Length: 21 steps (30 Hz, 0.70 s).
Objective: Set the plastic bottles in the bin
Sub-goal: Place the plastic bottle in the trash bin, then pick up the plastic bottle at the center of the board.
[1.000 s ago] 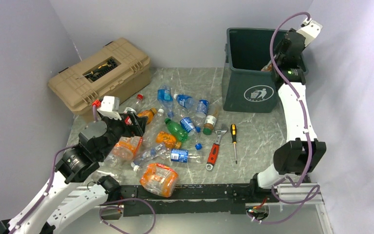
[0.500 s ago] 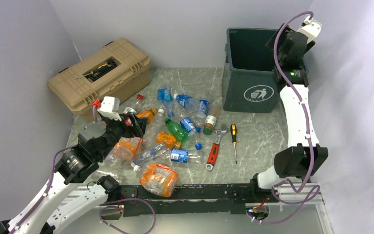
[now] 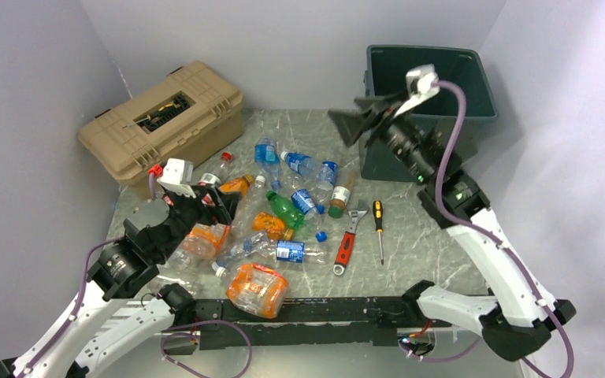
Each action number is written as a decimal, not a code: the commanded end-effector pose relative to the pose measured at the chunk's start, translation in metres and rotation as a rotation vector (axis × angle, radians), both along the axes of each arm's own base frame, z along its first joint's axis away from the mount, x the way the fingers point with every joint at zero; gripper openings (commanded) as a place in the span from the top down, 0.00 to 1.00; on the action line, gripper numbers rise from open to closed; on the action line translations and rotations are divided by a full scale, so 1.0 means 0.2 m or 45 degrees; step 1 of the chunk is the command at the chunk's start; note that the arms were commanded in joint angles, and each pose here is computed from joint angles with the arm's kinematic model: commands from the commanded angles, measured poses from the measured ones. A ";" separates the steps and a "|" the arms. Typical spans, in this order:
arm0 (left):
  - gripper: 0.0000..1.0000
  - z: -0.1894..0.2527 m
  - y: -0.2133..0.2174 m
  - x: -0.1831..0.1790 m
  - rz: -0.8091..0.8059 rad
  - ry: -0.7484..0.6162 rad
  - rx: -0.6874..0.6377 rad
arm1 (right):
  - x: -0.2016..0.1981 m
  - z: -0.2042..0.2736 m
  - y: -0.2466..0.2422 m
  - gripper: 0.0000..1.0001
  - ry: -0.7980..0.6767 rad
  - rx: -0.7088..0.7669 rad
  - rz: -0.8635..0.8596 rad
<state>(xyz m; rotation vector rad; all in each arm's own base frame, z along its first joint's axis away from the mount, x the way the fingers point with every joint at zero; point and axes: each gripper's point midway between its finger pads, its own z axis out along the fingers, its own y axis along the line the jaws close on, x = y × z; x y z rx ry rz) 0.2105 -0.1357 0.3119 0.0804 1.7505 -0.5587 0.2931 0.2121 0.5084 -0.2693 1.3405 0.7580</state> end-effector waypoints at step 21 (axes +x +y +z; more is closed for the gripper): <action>0.05 0.02 -0.11 -0.02 -0.161 -0.027 0.019 | -0.61 -1.90 0.34 0.08 0.818 -0.920 0.241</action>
